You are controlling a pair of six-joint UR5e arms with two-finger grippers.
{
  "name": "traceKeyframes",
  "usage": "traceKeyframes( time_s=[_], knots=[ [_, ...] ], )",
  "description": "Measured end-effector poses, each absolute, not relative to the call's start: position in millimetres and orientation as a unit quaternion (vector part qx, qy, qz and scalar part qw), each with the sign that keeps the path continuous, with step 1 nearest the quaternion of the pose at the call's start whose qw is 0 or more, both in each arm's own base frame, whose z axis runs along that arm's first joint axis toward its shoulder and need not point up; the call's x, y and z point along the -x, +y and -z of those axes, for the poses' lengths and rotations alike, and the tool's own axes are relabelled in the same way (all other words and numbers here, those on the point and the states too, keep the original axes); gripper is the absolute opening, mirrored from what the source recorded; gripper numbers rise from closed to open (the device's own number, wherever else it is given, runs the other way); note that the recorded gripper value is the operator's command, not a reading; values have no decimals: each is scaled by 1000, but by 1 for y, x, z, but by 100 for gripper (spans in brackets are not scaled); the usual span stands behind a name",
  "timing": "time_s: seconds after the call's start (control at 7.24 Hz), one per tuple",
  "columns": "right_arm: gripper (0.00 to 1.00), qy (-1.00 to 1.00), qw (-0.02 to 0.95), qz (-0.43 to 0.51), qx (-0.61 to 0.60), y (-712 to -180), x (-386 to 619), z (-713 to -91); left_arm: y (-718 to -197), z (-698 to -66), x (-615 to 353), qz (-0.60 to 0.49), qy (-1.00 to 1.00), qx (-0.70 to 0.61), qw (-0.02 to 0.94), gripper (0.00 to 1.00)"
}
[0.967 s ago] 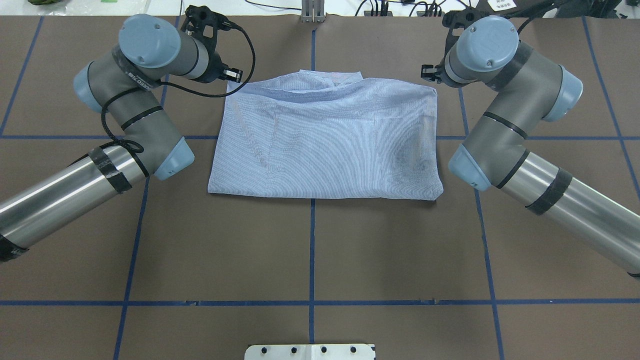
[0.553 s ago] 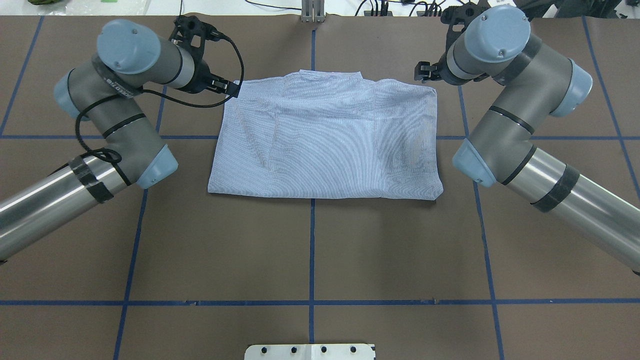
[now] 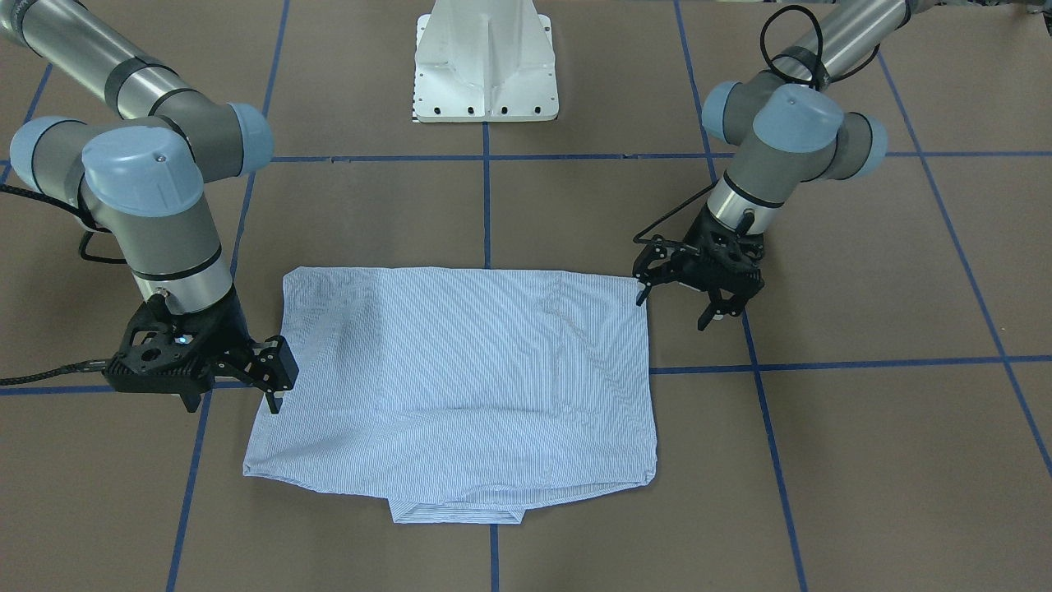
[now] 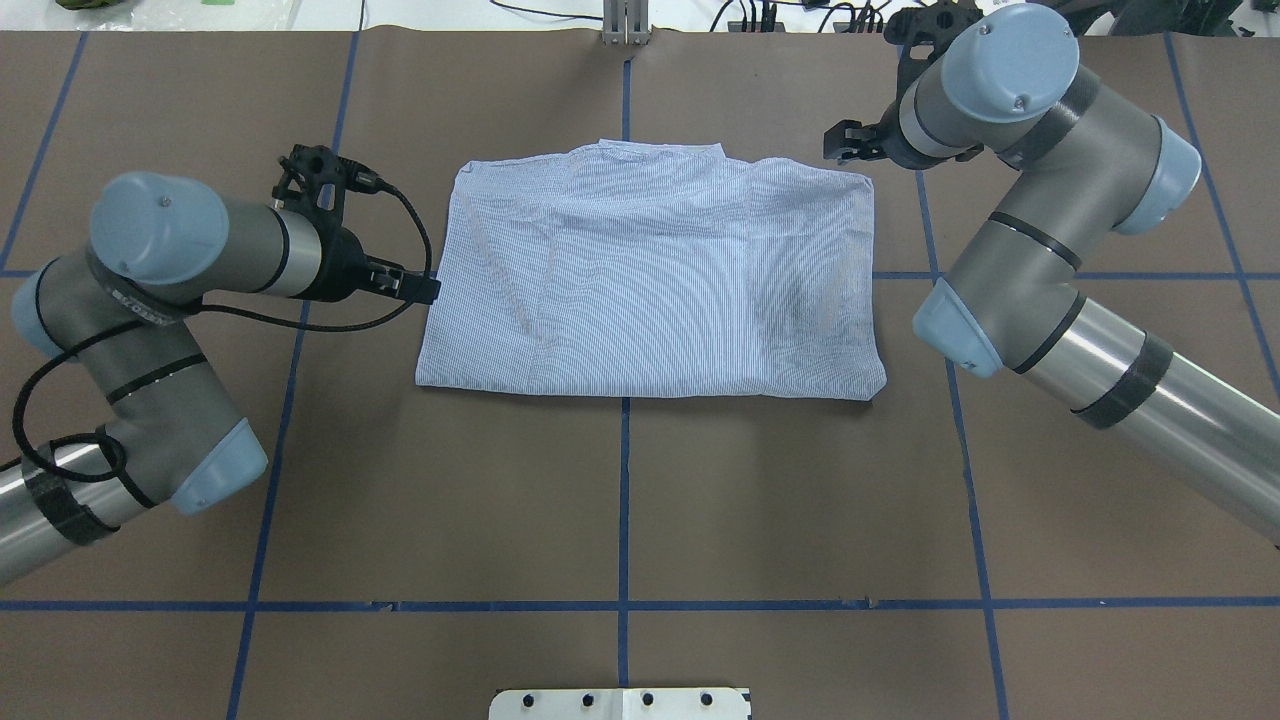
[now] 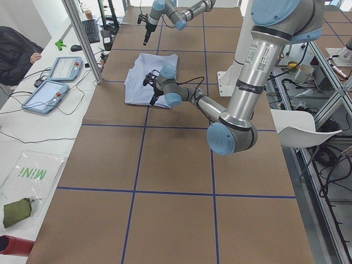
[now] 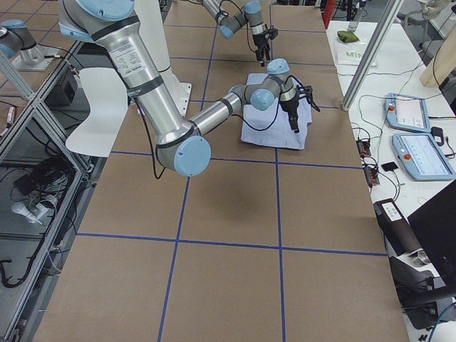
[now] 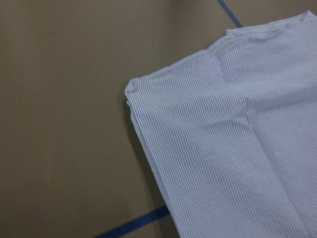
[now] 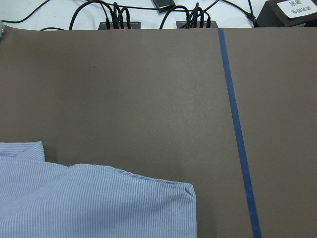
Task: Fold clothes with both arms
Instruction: 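Move the left gripper to the folded shirt's side edge nearest it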
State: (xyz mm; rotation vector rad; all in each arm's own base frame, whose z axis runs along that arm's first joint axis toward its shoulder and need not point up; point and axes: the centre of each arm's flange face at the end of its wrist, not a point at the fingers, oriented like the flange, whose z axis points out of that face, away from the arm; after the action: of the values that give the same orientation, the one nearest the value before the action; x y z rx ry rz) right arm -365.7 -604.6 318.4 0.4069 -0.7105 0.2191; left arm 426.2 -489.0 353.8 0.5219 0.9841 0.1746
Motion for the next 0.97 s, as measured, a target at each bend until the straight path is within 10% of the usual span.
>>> traceKeyframes(
  time_s=[0.69,0.83,0.97],
  knots=[
    [100,-347,910,-106,-199,-599,364,-318,-437,-366,-478,-76,469,-218,853,64],
    [100,-347,910,-106,-199,-598,365,-318,-432,-367,-483,-79,469,-215,853,51],
    [100,-347,910,-105,-199,-598,366,-318,-429,-367,-486,-82,470,-214,853,13]
  ],
)
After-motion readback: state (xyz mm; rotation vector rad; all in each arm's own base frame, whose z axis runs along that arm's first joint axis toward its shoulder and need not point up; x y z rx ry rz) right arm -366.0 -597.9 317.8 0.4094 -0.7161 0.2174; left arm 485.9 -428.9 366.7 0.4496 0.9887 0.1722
